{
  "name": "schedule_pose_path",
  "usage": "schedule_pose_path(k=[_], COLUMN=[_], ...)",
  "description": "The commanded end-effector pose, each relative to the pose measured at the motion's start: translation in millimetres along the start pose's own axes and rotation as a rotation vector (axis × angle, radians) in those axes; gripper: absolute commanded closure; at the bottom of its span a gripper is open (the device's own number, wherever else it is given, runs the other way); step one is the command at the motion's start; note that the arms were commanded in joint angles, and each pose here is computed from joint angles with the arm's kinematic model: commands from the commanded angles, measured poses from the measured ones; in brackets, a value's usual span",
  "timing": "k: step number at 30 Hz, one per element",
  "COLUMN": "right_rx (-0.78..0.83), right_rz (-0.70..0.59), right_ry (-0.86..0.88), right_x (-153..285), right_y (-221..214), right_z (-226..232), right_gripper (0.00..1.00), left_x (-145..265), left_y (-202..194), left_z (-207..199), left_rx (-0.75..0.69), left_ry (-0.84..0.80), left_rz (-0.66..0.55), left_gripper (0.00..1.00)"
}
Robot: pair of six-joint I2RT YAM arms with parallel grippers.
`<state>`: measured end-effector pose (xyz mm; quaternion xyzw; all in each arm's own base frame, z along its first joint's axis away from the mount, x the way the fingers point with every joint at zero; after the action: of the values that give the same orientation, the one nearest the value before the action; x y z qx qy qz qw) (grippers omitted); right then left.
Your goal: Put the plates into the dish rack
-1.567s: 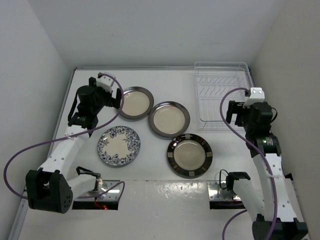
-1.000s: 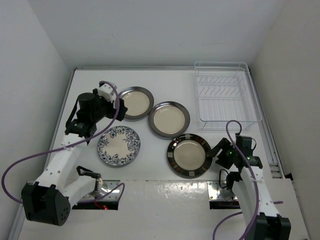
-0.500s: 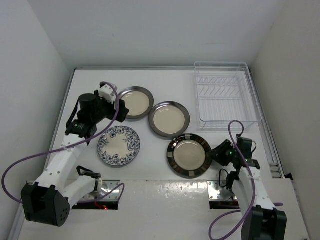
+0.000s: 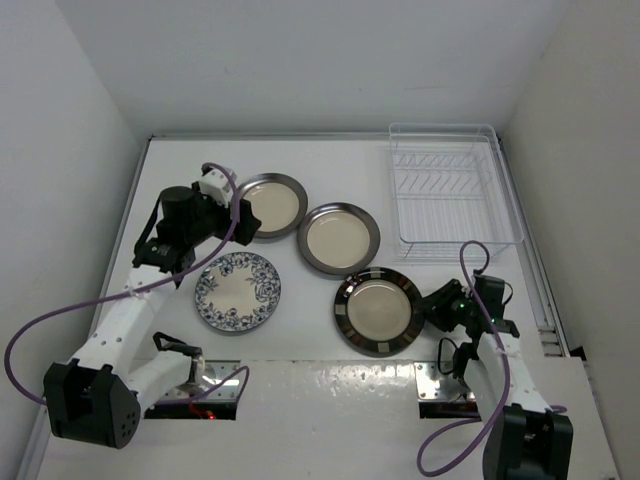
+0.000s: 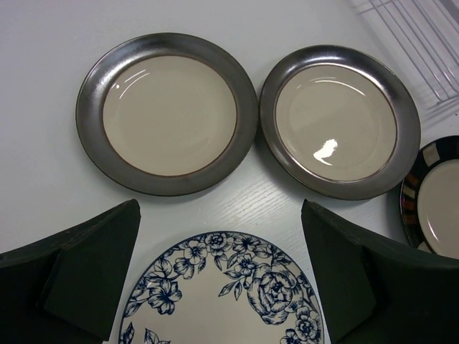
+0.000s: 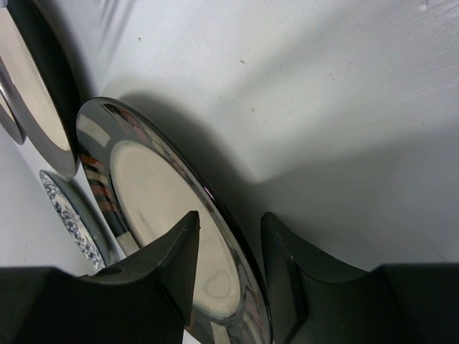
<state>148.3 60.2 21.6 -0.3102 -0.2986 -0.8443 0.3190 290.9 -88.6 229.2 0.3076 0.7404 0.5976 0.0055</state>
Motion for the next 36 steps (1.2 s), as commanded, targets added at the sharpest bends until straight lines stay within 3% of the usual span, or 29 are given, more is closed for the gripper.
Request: schedule_pose_path(k=[1, 6, 10, 19, 24, 36], right_rx=[-0.107, -0.107, -0.115, 0.135, 0.325, 0.469], right_rz=[0.161, 0.166, 0.174, 0.136, -0.036, -0.174], right_ry=[-0.09, -0.077, -0.081, 0.086, 0.195, 0.292], right_x=[-10, -11, -10, 6, 43, 99], right_y=[-70, -73, -73, -42, 10, 56], right_z=[-48, -48, -47, -11, 44, 111], right_gripper=[0.59, 0.76, 1.0, 1.0, 1.0, 1.0], left_x=[-2, -4, -4, -4, -5, -8], left_y=[9, 7, 9, 11, 9, 3], left_z=[-5, -5, -5, -6, -5, -3], left_rx=[0.014, 0.017, 0.014, 0.011, 0.02, 0.026], left_ry=[-0.03, -0.037, -0.039, -0.04, -0.04, -0.037], left_rz=[-0.033, -0.023, -0.031, -0.04, -0.04, -0.023], left_gripper=[0.0, 0.0, 0.0, 0.0, 0.0, 0.0])
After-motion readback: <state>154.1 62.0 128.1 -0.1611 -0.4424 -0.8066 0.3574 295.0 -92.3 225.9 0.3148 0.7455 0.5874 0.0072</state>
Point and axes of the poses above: each gripper's point midway between its finger pads, its own x axis back along the fingers, its own z axis along the line the jaws close on, y = z × x, the point moved 4 cm from there along x, back along the fingers, and after that the axes turned 12 degrees about x, right-handed, at the moved point
